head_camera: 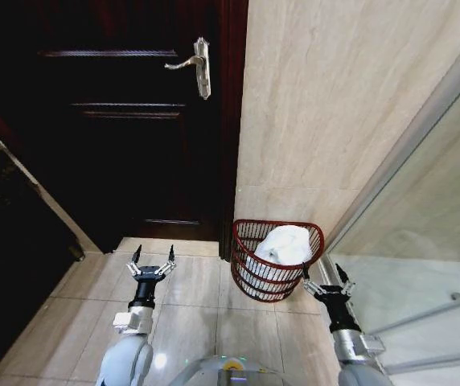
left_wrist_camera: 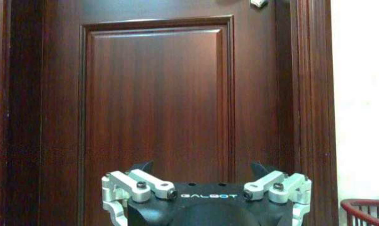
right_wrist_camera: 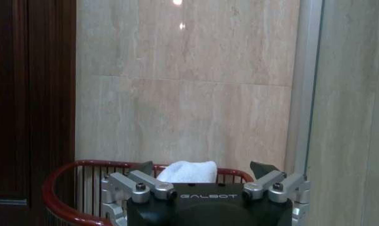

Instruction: Discard the used towel into the hamper.

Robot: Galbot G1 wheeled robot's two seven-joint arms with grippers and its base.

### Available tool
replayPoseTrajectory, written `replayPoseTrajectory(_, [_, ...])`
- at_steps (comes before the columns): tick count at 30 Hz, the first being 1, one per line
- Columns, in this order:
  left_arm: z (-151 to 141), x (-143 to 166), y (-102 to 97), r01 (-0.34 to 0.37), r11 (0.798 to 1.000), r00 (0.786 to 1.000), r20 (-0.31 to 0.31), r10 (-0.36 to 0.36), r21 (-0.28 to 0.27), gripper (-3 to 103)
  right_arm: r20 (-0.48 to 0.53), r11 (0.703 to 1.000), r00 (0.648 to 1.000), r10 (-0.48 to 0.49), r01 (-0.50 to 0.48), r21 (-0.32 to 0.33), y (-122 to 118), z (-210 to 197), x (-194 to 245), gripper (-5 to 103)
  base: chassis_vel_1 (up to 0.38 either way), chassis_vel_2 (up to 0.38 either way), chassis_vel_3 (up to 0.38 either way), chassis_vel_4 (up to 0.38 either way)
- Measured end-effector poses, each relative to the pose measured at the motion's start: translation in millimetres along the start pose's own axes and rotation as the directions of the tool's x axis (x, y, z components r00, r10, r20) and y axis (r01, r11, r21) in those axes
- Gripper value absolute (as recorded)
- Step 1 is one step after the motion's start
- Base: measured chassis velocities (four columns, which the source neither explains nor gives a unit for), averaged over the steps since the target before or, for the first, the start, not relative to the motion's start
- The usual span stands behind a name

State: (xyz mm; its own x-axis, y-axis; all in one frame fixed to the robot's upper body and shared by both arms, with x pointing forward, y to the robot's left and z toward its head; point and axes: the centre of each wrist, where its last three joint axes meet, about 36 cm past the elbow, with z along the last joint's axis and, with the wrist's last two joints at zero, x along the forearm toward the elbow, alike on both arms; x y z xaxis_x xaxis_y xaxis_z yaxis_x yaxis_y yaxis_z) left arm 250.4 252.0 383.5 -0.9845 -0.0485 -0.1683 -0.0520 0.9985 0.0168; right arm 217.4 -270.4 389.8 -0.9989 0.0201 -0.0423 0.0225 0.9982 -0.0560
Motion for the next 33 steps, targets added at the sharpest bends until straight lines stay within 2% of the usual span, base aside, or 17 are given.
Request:
replayPoseTrajectory(23, [6.0, 2.7, -2.0, 0.004, 1.0, 1.0, -0.001, -0.004, 0.014, 100, 0.006, 1.0, 1.0, 0.02, -0.02, -0.005, 0.5, -0.6, 0.6, 100, 0.0, 0.0, 0.0, 0.0])
replayPoseTrajectory(33, [4.9, -2.8, 1.7, 0.017, 1.0, 0.999, 0.045, -0.018, 0.026, 100, 0.007, 1.0, 1.0, 0.024, -0.024, -0.006, 1.4, -1.3, -0.3, 100, 0.0, 0.0, 0.0, 0.0])
